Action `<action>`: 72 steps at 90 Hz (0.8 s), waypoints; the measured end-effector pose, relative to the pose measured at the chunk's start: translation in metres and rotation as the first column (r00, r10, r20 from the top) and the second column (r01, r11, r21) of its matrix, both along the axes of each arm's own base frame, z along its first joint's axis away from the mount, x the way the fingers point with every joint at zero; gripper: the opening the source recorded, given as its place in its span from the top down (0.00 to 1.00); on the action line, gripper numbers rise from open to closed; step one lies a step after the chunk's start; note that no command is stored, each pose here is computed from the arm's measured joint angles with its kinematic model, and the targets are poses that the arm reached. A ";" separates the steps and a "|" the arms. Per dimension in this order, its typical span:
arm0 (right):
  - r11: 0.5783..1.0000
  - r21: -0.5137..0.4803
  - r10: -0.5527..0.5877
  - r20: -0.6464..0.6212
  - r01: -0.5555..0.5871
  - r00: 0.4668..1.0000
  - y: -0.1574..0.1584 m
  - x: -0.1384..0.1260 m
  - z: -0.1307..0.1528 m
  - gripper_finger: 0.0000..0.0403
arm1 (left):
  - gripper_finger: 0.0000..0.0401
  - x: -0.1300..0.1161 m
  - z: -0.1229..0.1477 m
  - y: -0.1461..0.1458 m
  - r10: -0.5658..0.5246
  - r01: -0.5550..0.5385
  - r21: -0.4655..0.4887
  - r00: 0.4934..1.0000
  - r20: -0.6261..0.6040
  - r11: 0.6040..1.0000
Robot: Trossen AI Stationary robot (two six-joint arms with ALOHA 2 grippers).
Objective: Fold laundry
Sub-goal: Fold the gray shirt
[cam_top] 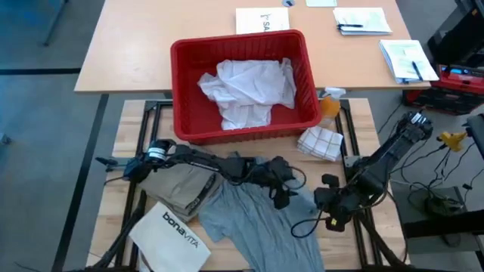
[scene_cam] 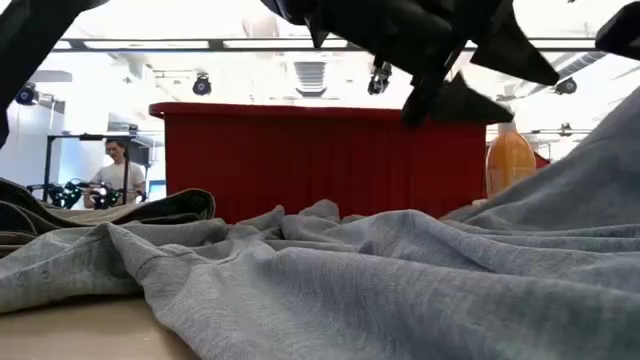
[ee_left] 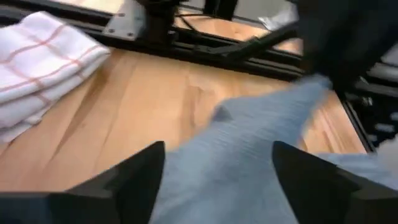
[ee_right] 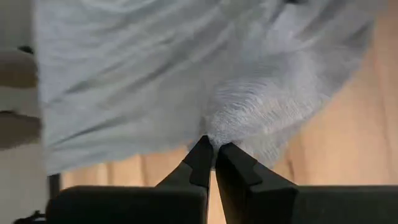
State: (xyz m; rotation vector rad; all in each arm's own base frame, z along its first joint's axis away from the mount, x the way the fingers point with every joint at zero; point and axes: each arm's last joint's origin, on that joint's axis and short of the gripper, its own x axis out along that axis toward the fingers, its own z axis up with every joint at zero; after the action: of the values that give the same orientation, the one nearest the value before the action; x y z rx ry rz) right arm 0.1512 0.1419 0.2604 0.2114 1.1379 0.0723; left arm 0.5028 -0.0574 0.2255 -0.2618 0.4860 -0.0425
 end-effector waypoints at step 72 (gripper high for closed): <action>0.997 -0.018 -0.075 0.046 0.076 0.996 -0.023 0.023 0.005 1.00 | 0.57 0.002 0.011 -0.026 -0.158 0.139 0.123 0.975 0.158 0.983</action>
State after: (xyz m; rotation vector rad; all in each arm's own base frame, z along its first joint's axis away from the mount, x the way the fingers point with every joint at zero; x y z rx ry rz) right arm 0.1742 0.1186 0.2656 0.2342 1.0836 -0.0005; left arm 0.5053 -0.0836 0.2363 -0.1110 0.3392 -0.1819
